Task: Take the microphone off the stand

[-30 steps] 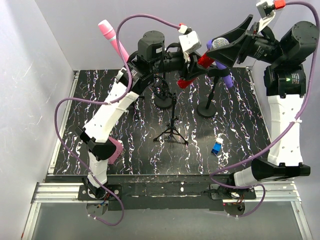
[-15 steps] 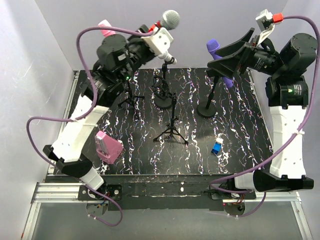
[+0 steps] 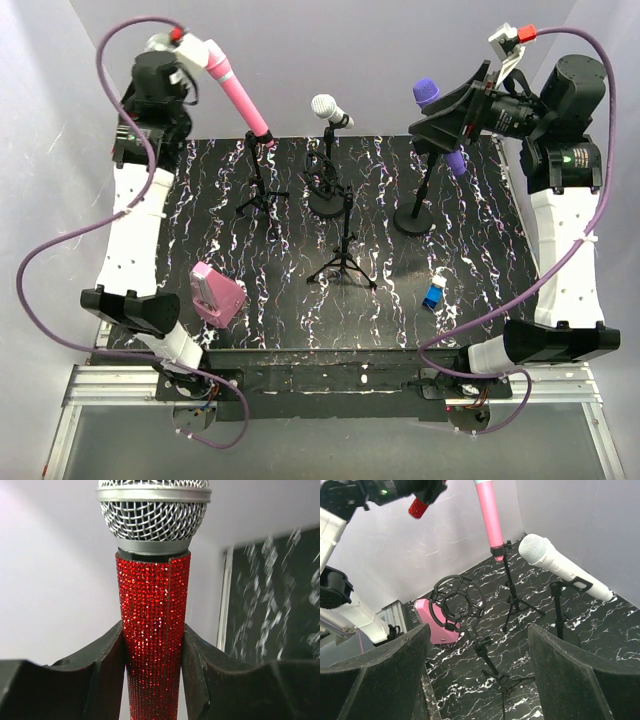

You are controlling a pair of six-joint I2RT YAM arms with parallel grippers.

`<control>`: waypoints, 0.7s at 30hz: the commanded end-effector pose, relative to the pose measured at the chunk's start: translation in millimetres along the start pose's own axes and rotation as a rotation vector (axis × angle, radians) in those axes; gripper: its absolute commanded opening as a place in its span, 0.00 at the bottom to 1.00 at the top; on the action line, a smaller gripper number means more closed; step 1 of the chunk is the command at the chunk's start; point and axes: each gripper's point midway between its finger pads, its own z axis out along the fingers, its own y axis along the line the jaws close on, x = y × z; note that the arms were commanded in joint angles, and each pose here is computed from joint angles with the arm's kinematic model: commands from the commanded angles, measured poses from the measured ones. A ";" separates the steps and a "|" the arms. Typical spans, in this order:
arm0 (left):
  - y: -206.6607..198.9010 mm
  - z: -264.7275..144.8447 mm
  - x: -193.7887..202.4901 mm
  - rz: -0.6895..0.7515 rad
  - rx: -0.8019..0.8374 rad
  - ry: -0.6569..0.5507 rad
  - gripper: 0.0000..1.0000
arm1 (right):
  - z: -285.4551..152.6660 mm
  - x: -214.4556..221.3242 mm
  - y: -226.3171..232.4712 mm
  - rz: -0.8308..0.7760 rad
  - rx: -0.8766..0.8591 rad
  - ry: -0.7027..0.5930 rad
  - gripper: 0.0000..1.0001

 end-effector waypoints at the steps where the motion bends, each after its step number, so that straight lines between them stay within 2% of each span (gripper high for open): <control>1: 3.5 0.8 127.0 -0.143 0.055 0.347 0.00 | -5.7 -12.8 11.8 -0.094 -0.021 -0.001 0.85; 3: -21.2 4.2 188.0 -0.226 0.162 0.517 0.00 | -6.2 -8.4 9.0 -0.102 -0.009 0.015 0.83; 5: -56.8 1.7 227.8 -0.247 0.251 0.624 0.00 | -6.7 -2.3 6.8 -0.094 0.002 0.027 0.81; 10: -125.2 -17.2 299.7 -0.234 0.370 0.756 0.00 | -9.3 13.9 2.3 -0.082 0.036 0.058 0.79; 14: -158.5 -21.9 343.5 -0.218 0.385 0.843 0.00 | -10.6 22.7 3.9 -0.067 0.049 0.071 0.79; 19: -197.9 -11.1 369.7 -0.228 0.444 0.897 0.01 | -7.2 31.3 14.5 -0.067 0.033 0.092 0.77; 21: -213.8 -8.4 378.5 -0.241 0.476 0.918 0.13 | -6.5 34.6 14.7 -0.072 0.034 0.100 0.77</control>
